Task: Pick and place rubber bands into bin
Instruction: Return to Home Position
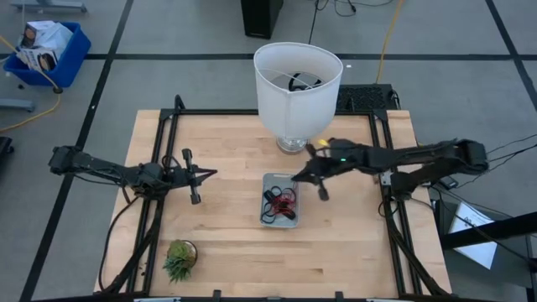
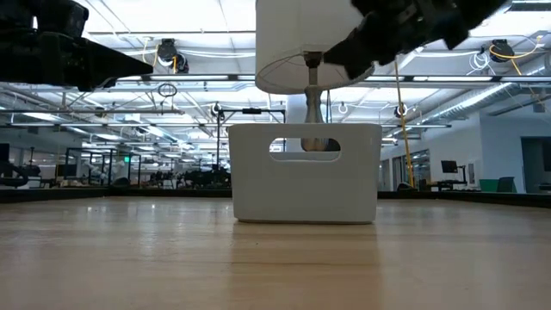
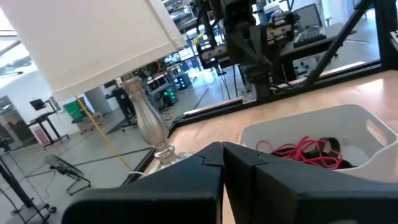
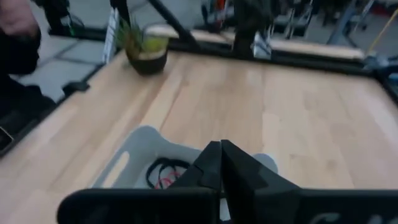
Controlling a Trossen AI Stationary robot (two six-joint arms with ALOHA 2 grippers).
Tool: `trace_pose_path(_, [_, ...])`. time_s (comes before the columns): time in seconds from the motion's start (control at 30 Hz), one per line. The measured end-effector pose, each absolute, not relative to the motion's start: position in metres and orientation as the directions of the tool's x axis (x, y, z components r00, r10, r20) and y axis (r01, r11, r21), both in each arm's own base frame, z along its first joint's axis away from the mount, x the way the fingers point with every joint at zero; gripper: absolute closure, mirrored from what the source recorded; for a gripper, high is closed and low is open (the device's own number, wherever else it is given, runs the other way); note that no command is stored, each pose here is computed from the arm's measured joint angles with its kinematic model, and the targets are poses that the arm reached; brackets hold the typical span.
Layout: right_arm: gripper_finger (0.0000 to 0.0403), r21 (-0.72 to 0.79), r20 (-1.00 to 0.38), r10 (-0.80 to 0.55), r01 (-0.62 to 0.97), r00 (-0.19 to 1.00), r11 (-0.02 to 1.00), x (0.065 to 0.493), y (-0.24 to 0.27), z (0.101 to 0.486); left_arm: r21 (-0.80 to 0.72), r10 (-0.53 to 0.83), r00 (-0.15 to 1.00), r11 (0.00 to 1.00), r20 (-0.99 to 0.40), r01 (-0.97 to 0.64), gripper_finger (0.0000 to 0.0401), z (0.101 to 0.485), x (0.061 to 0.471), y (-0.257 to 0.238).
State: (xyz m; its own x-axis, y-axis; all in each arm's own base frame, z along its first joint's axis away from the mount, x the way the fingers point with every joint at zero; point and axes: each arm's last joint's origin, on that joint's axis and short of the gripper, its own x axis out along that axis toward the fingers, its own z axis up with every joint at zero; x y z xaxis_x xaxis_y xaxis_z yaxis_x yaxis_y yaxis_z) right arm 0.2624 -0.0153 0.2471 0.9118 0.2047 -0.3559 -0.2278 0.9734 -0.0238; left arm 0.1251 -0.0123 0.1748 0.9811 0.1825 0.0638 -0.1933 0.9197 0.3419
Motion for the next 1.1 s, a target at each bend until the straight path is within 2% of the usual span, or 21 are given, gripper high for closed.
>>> trace_pose_path(0.2, [0.0402,-0.033,-0.214,0.168,-0.179,0.962,0.983,0.209,0.003,0.251,0.334,0.127,0.988,0.931,0.084,-0.148,0.0399,0.177,0.123,-0.018])
trace_pose_path(0.43, [0.0402,-0.019,-0.023,0.121,-0.122,0.992,0.992,0.161,0.012,0.226,0.322,0.125,0.982,0.932,0.142,-0.165,0.04,0.183,0.119,-0.019])
trace_pose_path(0.73, [0.0403,-0.016,0.12,0.092,-0.091,0.988,0.996,0.131,0.01,0.183,0.342,0.13,0.988,0.928,0.079,-0.149,0.0399,0.177,0.12,-0.019])
trace_pose_path(0.97, [0.0403,-0.027,0.181,0.089,-0.085,0.98,0.996,0.125,0.009,0.188,0.331,0.144,0.987,0.93,0.073,-0.16,0.0383,0.177,0.12,-0.018])
trace_pose_path(1.1, [0.0403,-0.039,0.223,0.1,-0.093,0.97,0.995,0.12,0.01,0.193,0.341,0.108,0.989,0.93,0.098,-0.136,0.0393,0.194,0.121,-0.024])
